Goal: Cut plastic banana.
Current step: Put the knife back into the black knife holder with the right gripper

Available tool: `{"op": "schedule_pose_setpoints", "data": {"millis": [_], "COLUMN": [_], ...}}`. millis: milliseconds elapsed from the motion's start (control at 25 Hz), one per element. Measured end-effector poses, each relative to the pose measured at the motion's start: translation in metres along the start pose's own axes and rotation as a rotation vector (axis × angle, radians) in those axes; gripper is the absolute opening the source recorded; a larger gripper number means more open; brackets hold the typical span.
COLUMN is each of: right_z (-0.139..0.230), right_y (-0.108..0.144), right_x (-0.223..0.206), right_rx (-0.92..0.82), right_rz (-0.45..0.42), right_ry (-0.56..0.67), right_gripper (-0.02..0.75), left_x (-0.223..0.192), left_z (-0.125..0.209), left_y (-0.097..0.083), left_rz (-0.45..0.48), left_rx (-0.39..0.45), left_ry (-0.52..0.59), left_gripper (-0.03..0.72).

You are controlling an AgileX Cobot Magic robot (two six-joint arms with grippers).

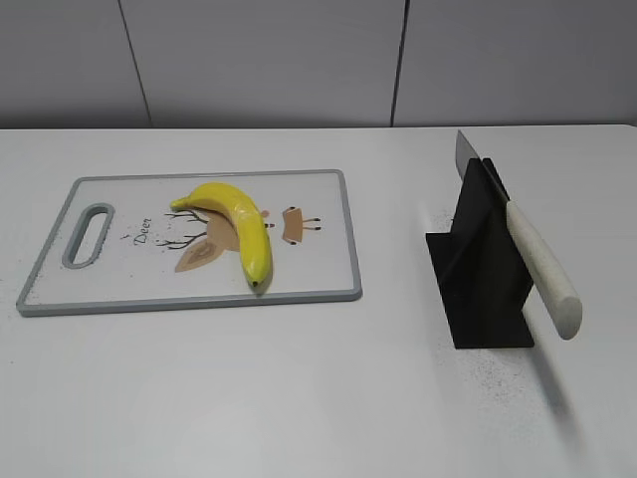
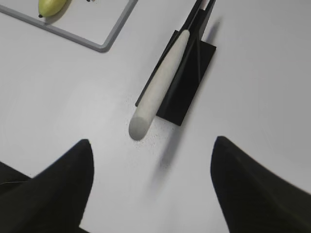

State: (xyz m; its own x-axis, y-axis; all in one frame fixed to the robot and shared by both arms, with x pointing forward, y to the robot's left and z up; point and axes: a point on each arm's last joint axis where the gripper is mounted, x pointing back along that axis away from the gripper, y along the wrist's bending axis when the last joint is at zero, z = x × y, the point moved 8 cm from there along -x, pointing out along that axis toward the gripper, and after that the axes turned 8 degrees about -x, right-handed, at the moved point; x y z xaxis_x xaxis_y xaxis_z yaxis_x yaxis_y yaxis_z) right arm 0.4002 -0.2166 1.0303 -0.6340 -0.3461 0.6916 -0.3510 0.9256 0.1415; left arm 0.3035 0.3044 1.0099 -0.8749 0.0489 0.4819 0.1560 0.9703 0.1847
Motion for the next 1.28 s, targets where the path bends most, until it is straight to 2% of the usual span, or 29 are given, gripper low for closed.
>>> {"op": "schedule_pose_setpoints", "data": {"millis": [240,400,600,1120,1280], "right_z": [0.05,0.062,0.085,0.088,0.087], "right_y": [-0.003,-0.003,-0.005,-0.004,-0.008], "right_x": [0.032,0.054,0.065,0.077,0.077], "right_rx": [0.015,0.026,0.036,0.034,-0.014], "right_rz": [-0.02,-0.036,-0.037,-0.045,0.012], "right_ry": [-0.1,-0.209,-0.214,-0.307,-0.319], "right_gripper": [0.591,0.589,0.588,0.579,0.579], "left_x": [0.0,0.0,0.0,0.0,0.0], "left_z": [0.0,0.0,0.0,0.0,0.0], "left_y": [0.0,0.0,0.0,-0.001,-0.001], "left_rz": [0.0,0.001,0.003,0.004,0.004], "left_rx": [0.006,0.0,0.007,0.009,0.003], "left_ry": [0.0,0.0,0.0,-0.001,-0.001], "left_gripper": [0.552,0.552,0.552,0.552,0.552]}}
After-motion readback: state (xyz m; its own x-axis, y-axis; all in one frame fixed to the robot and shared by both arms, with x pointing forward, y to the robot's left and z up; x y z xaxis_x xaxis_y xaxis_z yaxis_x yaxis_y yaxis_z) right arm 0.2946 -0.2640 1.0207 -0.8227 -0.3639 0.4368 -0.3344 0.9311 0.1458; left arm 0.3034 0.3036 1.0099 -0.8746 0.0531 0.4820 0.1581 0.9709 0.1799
